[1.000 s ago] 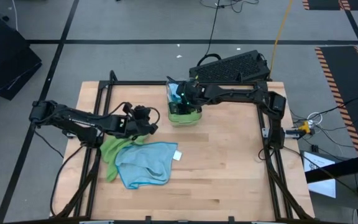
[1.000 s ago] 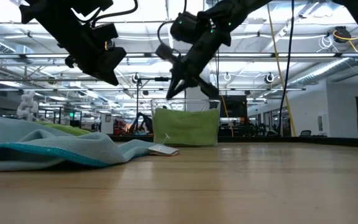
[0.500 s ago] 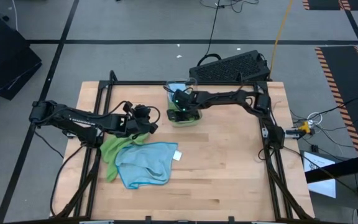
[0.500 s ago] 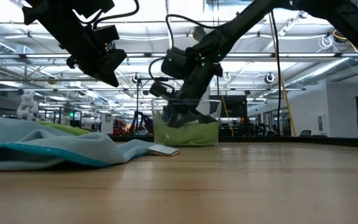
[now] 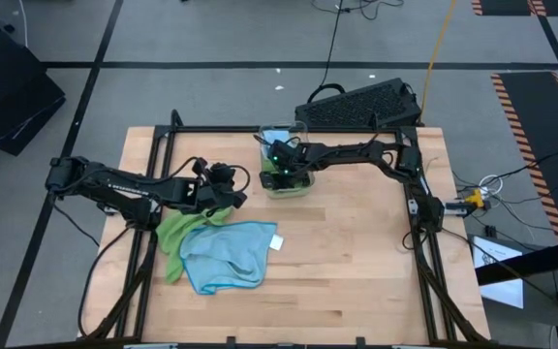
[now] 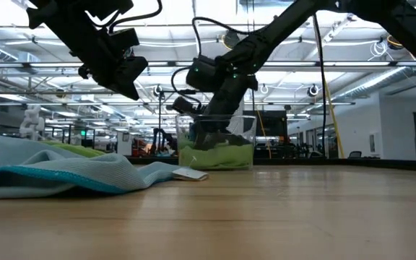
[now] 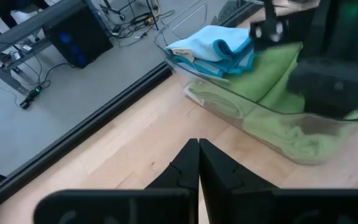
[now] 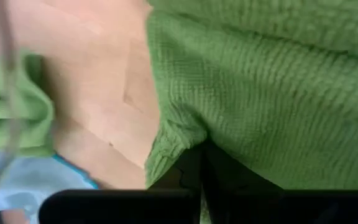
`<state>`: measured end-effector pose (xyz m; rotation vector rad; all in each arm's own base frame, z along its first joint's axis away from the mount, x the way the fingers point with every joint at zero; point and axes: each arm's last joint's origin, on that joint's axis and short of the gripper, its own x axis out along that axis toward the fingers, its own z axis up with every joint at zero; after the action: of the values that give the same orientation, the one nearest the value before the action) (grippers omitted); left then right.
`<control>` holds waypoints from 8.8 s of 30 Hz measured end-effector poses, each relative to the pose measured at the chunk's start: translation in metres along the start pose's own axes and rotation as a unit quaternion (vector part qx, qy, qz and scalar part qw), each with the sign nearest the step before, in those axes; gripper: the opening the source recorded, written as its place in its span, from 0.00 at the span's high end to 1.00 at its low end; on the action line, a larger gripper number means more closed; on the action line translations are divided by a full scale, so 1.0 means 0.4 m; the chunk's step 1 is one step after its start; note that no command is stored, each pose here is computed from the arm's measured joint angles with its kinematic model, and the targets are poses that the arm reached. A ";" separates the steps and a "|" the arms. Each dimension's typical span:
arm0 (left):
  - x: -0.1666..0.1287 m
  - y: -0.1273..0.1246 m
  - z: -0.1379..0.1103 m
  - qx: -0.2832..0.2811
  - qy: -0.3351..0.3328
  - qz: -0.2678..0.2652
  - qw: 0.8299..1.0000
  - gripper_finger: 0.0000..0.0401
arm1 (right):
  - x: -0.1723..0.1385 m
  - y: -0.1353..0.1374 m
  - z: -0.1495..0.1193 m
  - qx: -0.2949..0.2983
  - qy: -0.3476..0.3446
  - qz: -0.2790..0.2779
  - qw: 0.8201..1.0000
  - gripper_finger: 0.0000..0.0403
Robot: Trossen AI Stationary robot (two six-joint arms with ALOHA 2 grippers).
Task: Fold microfiber towels
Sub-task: Put the green towel into the transparent bin, then fold the blue towel
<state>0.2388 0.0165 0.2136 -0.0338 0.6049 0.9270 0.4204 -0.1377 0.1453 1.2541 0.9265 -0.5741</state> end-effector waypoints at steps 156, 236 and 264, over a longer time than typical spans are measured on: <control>0.000 -0.010 0.017 -0.004 -0.019 -0.029 0.999 0.98 | -0.092 -0.041 0.036 -0.118 -0.016 -0.204 0.972 1.00; -0.158 -0.385 -0.191 0.147 0.043 -0.210 0.966 0.28 | -0.271 -0.244 -0.860 -0.435 -0.238 0.262 0.828 1.00; -0.168 -0.487 -0.120 0.207 0.031 -0.323 0.923 0.94 | -0.219 -0.247 -0.858 -0.400 -0.245 0.252 0.846 1.00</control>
<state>0.3338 -0.1658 0.1631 0.1122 0.7757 0.1469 0.2016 0.1579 0.1520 0.4942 0.2935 -0.0357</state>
